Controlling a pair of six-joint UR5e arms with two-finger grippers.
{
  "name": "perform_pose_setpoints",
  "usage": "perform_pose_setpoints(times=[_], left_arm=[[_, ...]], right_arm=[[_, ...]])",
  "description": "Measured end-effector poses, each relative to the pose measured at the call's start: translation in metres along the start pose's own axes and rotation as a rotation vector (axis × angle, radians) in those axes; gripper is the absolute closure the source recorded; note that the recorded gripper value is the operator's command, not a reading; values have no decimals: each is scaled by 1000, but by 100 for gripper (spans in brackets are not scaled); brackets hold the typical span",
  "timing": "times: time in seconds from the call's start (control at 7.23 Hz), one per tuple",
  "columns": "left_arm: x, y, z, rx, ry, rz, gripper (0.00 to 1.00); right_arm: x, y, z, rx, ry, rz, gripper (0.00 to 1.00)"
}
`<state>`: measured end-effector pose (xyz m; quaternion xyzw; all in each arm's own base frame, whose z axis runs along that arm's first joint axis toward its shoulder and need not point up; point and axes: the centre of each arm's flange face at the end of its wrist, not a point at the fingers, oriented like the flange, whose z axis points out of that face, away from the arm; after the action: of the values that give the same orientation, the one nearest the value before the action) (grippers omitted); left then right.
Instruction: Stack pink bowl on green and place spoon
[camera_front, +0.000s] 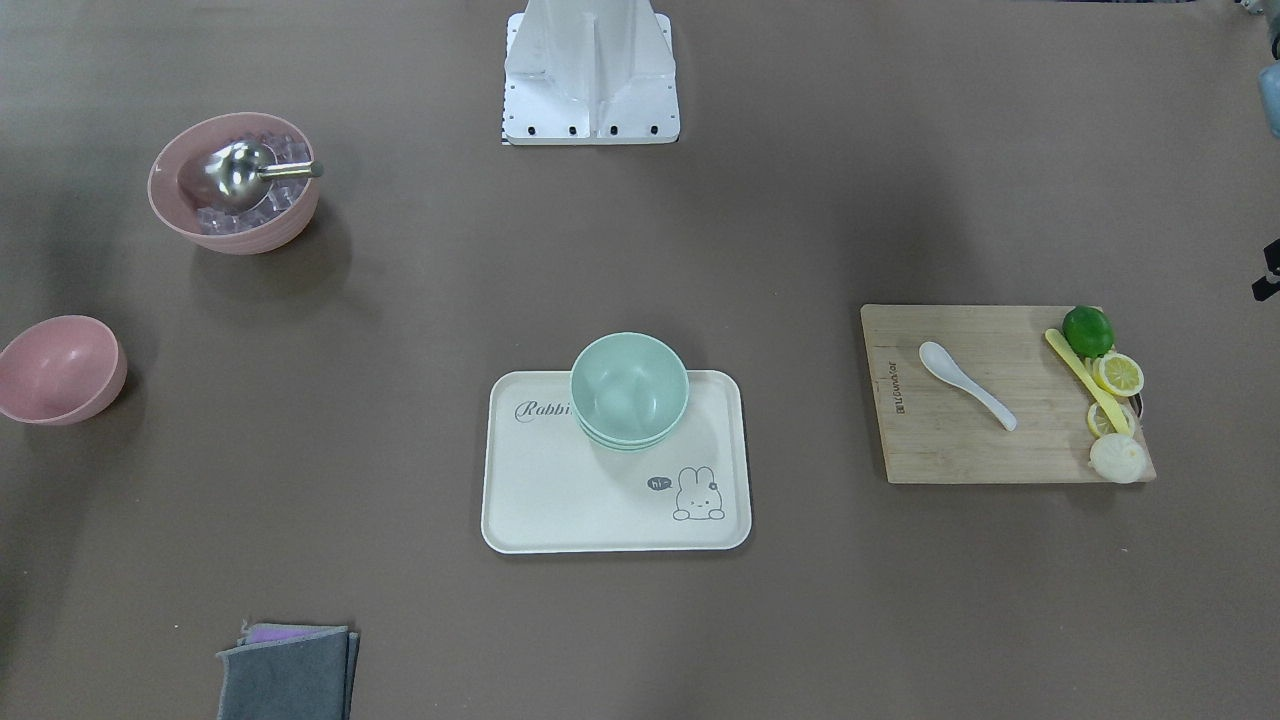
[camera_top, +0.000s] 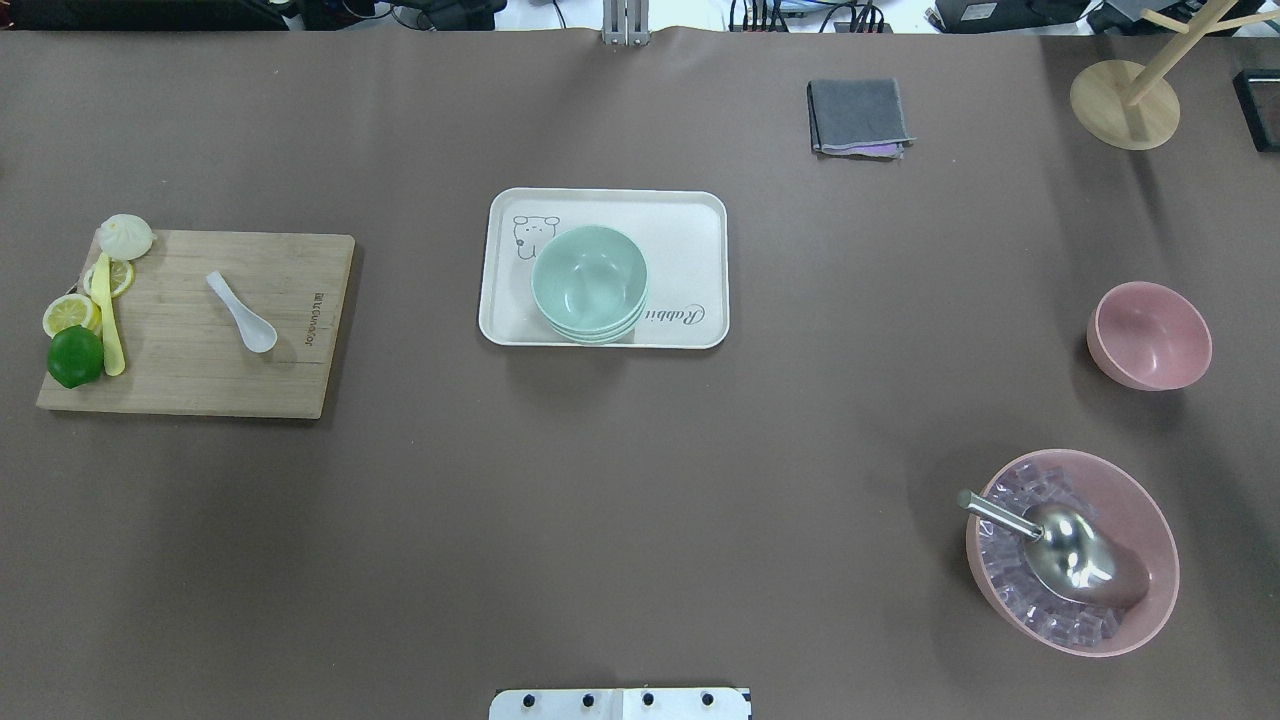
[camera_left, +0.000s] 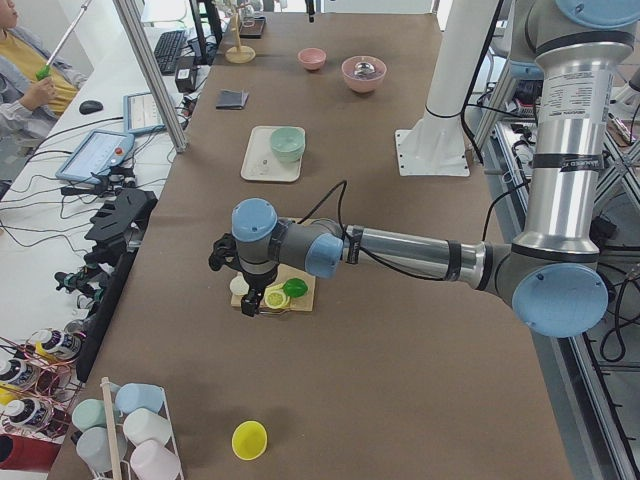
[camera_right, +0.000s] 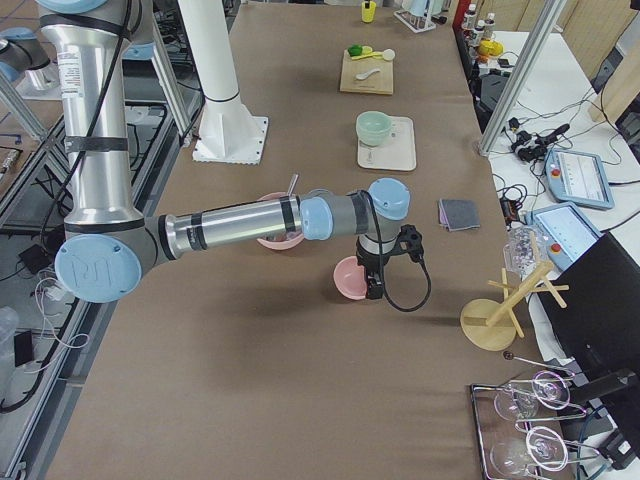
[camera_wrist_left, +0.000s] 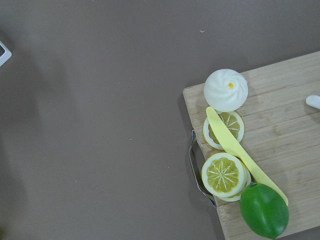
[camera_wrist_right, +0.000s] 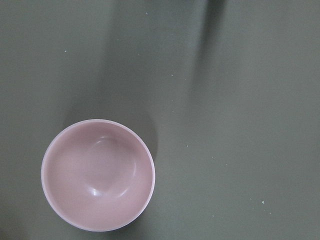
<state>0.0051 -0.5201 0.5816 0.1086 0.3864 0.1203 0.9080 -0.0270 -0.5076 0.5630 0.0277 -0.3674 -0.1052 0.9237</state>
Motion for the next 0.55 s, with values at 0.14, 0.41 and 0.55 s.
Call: perform_pose_setpoints(times=[0.14,0.41,0.55], left_arm=[[0,-1,-1,2,-8,3,2],[1,-3,-2,6,-33,10,2],[1,-2,-1,6,-35,11,2]], right_arm=[[-1,0,0,0,-6,0,0],[-2,0,-1,1,-9,1,0],[-1,0,0,0,-7,2,0]])
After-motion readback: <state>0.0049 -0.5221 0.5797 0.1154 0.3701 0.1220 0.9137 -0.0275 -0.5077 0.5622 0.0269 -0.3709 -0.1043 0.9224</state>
